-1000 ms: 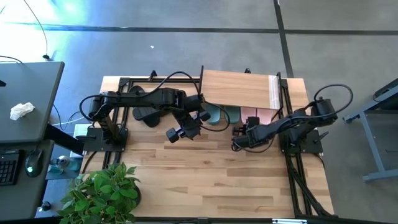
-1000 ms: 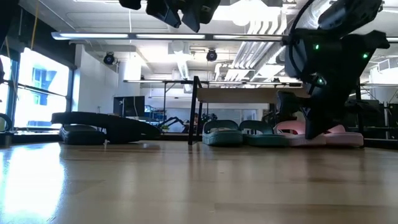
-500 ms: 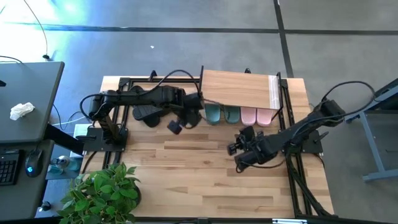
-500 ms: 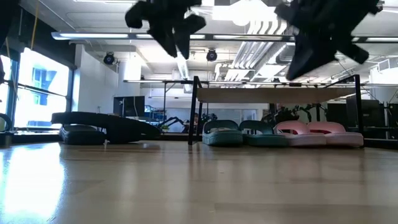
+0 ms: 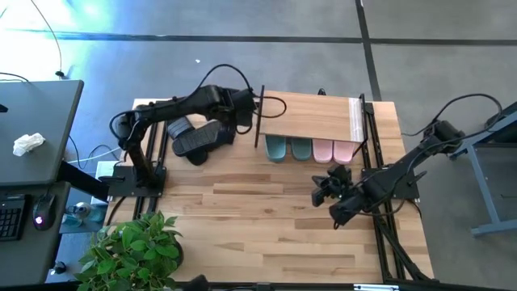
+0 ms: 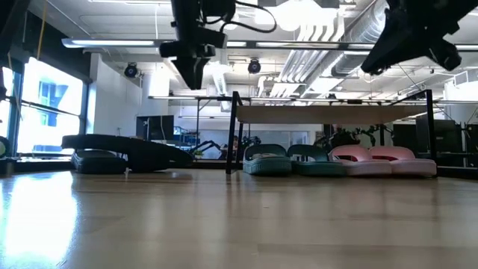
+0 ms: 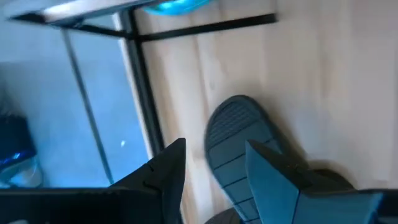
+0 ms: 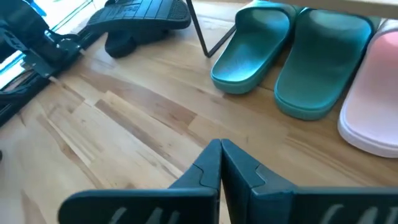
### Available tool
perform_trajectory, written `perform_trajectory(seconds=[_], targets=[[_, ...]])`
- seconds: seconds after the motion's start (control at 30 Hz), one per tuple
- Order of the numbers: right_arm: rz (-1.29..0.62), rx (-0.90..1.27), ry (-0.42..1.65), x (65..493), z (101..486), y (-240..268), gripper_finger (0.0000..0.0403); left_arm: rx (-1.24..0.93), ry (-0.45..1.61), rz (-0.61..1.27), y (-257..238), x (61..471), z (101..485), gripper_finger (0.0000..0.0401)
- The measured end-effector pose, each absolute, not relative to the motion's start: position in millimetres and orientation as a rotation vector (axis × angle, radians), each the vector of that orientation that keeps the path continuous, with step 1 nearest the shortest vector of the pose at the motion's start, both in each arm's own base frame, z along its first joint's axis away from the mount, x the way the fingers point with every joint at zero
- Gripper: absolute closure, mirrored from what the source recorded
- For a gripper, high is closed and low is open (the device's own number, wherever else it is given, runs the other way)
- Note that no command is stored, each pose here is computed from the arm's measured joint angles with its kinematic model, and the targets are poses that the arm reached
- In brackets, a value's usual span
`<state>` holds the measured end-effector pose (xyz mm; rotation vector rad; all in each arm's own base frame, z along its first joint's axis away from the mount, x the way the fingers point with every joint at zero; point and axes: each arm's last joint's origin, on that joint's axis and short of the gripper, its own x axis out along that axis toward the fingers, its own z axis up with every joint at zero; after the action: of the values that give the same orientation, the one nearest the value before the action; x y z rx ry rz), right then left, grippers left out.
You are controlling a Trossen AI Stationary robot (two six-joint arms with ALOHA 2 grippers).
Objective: Pick and place slides into the shelf
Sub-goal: Put the right black slide on the shelf
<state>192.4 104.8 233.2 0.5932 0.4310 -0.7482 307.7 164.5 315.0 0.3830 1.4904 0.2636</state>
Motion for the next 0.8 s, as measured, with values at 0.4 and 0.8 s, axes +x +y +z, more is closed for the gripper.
perform_trajectory(seconds=[0.4,0.8], targets=[[-0.74,0.595,0.455,183,198,99,0.0403,0.392,1.439,0.335,172,315,264,0.0249],[-0.708,0.606,0.542,181,194,100,0.0403,0.227,1.567,0.252,161,298,231,0.0249]])
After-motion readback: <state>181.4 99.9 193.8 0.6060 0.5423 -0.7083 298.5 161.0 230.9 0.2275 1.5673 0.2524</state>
